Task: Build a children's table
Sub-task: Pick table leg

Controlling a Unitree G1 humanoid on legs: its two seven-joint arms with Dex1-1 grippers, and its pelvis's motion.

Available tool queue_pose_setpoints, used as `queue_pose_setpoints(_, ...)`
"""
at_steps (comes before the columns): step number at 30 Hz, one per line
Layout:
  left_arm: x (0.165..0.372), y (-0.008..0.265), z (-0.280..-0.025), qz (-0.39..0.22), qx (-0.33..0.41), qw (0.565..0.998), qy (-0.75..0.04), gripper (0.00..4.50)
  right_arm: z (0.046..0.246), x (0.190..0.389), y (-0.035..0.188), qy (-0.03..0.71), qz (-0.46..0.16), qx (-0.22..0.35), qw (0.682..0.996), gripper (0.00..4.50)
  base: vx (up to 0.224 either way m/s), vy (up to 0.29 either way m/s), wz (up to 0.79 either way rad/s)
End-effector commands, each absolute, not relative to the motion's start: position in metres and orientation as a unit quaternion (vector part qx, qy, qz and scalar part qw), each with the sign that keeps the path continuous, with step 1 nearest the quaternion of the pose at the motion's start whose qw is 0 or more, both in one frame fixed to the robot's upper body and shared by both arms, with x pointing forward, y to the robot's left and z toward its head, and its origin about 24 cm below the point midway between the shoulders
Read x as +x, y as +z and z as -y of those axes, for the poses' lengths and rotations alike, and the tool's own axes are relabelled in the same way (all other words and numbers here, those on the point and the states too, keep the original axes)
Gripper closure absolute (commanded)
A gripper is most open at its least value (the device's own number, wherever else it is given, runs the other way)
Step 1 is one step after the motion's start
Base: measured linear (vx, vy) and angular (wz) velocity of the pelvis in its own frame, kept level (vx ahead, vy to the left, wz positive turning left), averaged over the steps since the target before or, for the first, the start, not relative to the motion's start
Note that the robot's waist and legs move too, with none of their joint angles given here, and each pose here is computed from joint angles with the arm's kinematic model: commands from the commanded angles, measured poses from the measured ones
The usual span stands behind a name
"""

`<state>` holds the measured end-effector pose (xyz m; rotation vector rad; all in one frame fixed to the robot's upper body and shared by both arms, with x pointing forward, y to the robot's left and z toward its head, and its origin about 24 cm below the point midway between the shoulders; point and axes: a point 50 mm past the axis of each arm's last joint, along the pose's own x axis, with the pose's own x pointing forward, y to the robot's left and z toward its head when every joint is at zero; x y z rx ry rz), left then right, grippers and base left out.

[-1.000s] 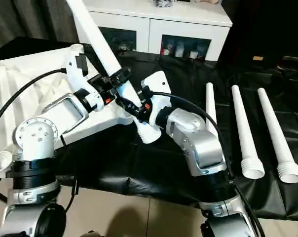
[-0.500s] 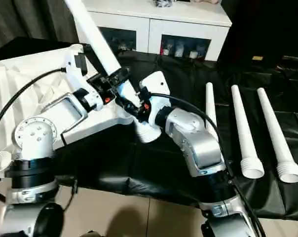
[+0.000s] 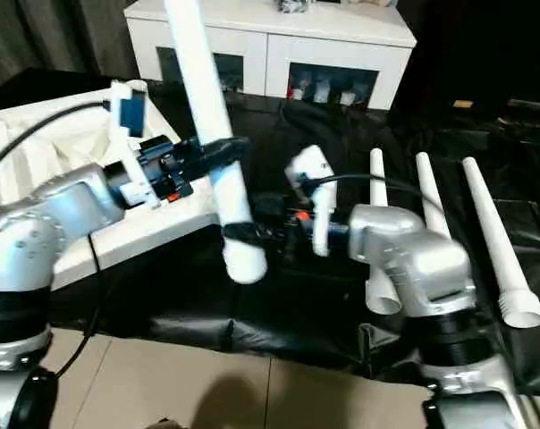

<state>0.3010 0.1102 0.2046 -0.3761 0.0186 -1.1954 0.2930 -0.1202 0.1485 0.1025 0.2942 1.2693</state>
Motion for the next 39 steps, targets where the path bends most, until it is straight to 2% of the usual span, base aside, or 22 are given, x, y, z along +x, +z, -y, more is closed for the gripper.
queue_pose_setpoints(1,0.291,0.219,-0.105,0.023,-0.172,0.776,-0.606,2.65,0.126,0.294,0.150,0.584,-0.146,0.047,0.797,0.87,0.000,0.000,0.00)
queue_pose_setpoints(3,0.289,0.221,-0.106,0.024,-0.167,0.765,-0.622,2.65,0.126,0.292,0.151,0.596,-0.152,0.057,0.787,0.87,0.000,0.000,0.00)
queue_pose_setpoints(5,0.289,0.222,-0.105,0.028,-0.176,0.755,-0.631,2.65,0.125,0.288,0.153,0.614,-0.154,0.071,0.771,1.20,0.000,0.000,0.00)
queue_pose_setpoints(7,0.288,0.222,-0.105,0.029,-0.175,0.751,-0.636,2.66,0.123,0.286,0.153,0.624,-0.156,0.076,0.762,1.23,0.000,0.000,0.00)
queue_pose_setpoints(10,0.289,0.222,-0.105,0.029,-0.176,0.749,-0.638,2.66,0.122,0.284,0.153,0.633,-0.158,0.080,0.754,1.60,0.000,0.000,0.00)
queue_pose_setpoints(12,0.289,0.221,-0.104,0.029,-0.176,0.747,-0.640,2.66,0.119,0.280,0.151,0.644,-0.164,0.083,0.743,1.69,0.000,0.000,0.00)
queue_pose_setpoints(17,0.291,0.220,-0.105,0.028,-0.175,0.750,-0.638,2.66,0.118,0.278,0.151,0.652,-0.167,0.089,0.734,2.09,0.000,0.000,0.00)
queue_pose_setpoints(18,0.292,0.220,-0.106,0.028,-0.175,0.751,-0.636,2.66,0.118,0.278,0.151,0.652,-0.167,0.090,0.734,2.33,0.000,0.000,0.00)
queue_pose_setpoints(22,0.293,0.220,-0.106,0.027,-0.175,0.753,-0.633,2.66,0.118,0.279,0.152,0.647,-0.163,0.090,0.739,2.48,0.000,0.000,0.00)
queue_pose_setpoints(24,0.299,0.217,-0.108,0.025,-0.164,0.779,-0.605,2.66,0.117,0.282,0.152,0.634,-0.155,0.089,0.752,2.55,0.000,0.000,0.00)
queue_pose_setpoints(25,0.300,0.217,-0.108,0.024,-0.165,0.779,-0.604,2.31,0.117,0.283,0.152,0.633,-0.154,0.089,0.753,2.56,0.000,0.000,0.00)
queue_pose_setpoints(27,0.323,0.208,-0.113,0.010,-0.161,0.855,-0.493,1.96,0.114,0.307,0.151,0.532,-0.115,0.055,0.837,2.57,0.000,0.000,0.00)
queue_pose_setpoints(29,0.326,0.207,-0.113,0.008,-0.168,0.864,-0.475,1.93,0.113,0.311,0.151,0.513,-0.112,0.056,0.849,2.58,0.000,0.000,0.00)
queue_pose_setpoints(32,0.330,0.204,-0.110,0.005,-0.169,0.883,-0.438,1.60,0.108,0.315,0.151,0.487,-0.098,0.040,0.867,2.61,0.000,0.000,0.00)
queue_pose_setpoints(34,0.336,0.200,-0.107,0.003,-0.161,0.908,-0.386,1.50,0.101,0.317,0.148,0.455,-0.078,-0.001,0.887,2.62,0.000,0.000,0.00)
queue_pose_setpoints(36,0.345,0.199,-0.105,0.003,-0.190,0.925,-0.328,1.36,0.094,0.322,0.144,0.404,-0.058,-0.036,0.912,2.62,0.000,0.000,0.00)
queue_pose_setpoints(39,0.348,0.202,-0.099,0.013,-0.216,0.924,-0.315,1.19,0.085,0.324,0.142,0.370,-0.041,-0.050,0.927,2.62,0.000,0.000,0.00)
